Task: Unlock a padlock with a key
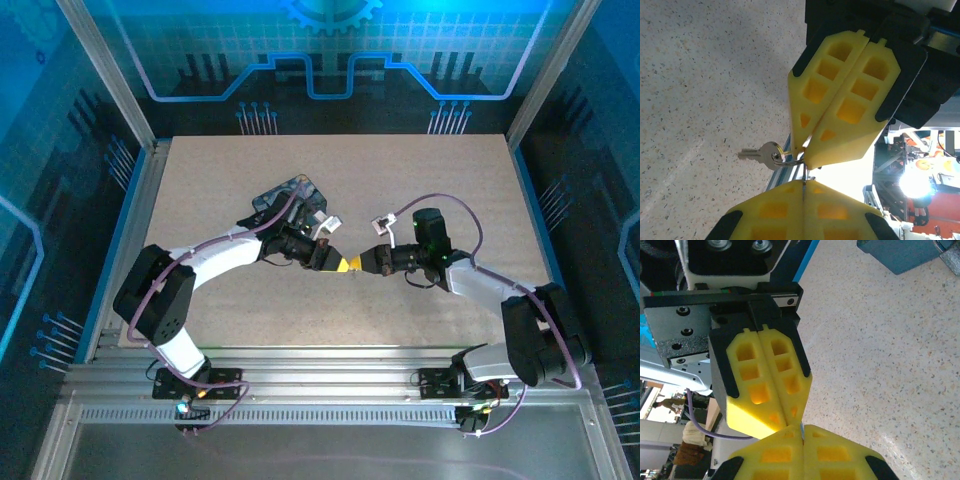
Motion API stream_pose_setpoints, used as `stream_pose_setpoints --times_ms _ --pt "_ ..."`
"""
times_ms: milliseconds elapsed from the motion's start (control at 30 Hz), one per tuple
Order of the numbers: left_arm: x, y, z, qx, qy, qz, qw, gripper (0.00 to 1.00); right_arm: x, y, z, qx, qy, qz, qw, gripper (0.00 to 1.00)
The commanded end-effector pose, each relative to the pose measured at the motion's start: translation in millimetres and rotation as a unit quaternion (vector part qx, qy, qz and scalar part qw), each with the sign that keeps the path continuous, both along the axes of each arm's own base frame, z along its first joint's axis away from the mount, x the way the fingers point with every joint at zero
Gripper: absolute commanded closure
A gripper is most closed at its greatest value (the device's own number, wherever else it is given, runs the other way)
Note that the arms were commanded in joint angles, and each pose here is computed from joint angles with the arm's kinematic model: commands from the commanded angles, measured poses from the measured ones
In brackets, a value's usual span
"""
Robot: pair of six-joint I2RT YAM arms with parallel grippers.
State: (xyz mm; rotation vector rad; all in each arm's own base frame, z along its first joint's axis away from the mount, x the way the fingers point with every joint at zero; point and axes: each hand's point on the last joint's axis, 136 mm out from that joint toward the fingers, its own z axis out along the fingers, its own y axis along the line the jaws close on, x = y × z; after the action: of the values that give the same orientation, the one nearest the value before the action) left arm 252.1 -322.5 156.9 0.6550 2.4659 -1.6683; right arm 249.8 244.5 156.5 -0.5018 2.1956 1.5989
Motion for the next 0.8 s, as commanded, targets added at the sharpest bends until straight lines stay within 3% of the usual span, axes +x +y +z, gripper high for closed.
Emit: stream_pose_setpoints --times_ms 0,233,300,367,500,767 --pt "3 -2 13 -0.024 -0.031 -0.006 0.999 1.0 -12 7 14 0.033 -0.016 0.032 0.999 1.0" --pt "5 -1 19 -0.047 -0.031 -0.005 0.998 1.0 -18 5 18 0.041 -0.026 0.026 0.998 0.99" --pt "3 -1 21 -0.053 -0.034 -0.008 0.998 1.0 -18 4 19 0.037 -0.03 0.023 0.999 0.84" --pt "1 -1 23 -0.055 -0.035 -0.011 0.998 1.0 -18 3 19 0.034 -0.034 0.024 0.999 0.8" --pt "-1 0 24 -0.06 -0.034 -0.014 0.998 1.0 -18 5 20 0.039 -0.034 0.031 0.998 0.8" --pt "-3 0 26 -0.066 -0.035 -0.018 0.997 1.0 -16 4 24 0.041 -0.039 0.026 0.998 0.89"
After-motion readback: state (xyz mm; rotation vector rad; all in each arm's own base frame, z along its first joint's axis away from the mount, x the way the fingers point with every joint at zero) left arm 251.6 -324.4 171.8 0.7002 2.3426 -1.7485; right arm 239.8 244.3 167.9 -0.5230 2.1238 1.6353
